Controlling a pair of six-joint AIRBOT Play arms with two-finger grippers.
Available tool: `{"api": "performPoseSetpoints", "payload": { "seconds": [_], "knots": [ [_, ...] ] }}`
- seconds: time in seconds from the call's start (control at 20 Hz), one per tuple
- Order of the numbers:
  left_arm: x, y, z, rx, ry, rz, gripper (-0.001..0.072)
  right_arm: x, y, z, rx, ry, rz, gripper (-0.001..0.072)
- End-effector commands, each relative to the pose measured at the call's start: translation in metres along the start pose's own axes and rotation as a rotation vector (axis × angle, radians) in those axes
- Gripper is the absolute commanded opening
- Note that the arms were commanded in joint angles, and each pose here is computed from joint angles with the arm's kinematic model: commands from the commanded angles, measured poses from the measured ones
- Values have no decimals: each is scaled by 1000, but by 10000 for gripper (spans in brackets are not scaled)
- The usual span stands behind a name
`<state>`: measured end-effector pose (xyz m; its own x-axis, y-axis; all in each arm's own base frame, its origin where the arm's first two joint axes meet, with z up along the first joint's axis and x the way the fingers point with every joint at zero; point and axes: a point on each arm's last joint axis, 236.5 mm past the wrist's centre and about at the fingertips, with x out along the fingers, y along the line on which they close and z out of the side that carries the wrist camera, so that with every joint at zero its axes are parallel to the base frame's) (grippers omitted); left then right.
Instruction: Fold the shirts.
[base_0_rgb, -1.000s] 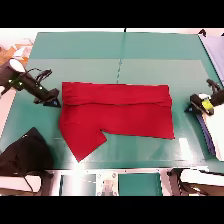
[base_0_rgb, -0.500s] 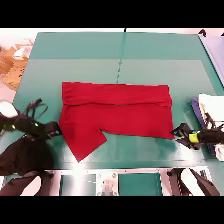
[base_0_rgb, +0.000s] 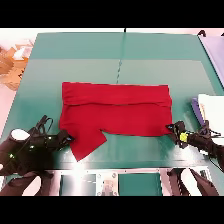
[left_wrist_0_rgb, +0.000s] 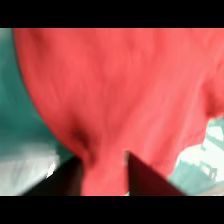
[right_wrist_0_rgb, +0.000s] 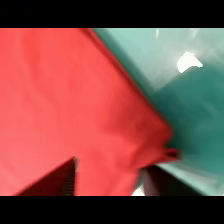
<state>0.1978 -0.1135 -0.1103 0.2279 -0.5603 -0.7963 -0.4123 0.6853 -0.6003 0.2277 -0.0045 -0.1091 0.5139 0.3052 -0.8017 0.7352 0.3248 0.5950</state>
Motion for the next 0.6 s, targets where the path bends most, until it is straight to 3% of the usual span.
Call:
{"api": "performPoseSetpoints", "payload": {
  "seconds": [0.0,0.05,0.35,0.55],
  "knots": [
    [-2,-30,18,15,-87,-135,23,2,22,7,21,-39,96,117],
    [-6,-38,19,45,-80,-148,22,3,26,1,-11,-20,108,17],
    [-47,-73,8,267,75,-113,21,-31,34,10,-234,48,14,15],
    [-87,-116,31,363,18,-127,21,-74,70,42,-334,-13,-16,15]
  ]
}}
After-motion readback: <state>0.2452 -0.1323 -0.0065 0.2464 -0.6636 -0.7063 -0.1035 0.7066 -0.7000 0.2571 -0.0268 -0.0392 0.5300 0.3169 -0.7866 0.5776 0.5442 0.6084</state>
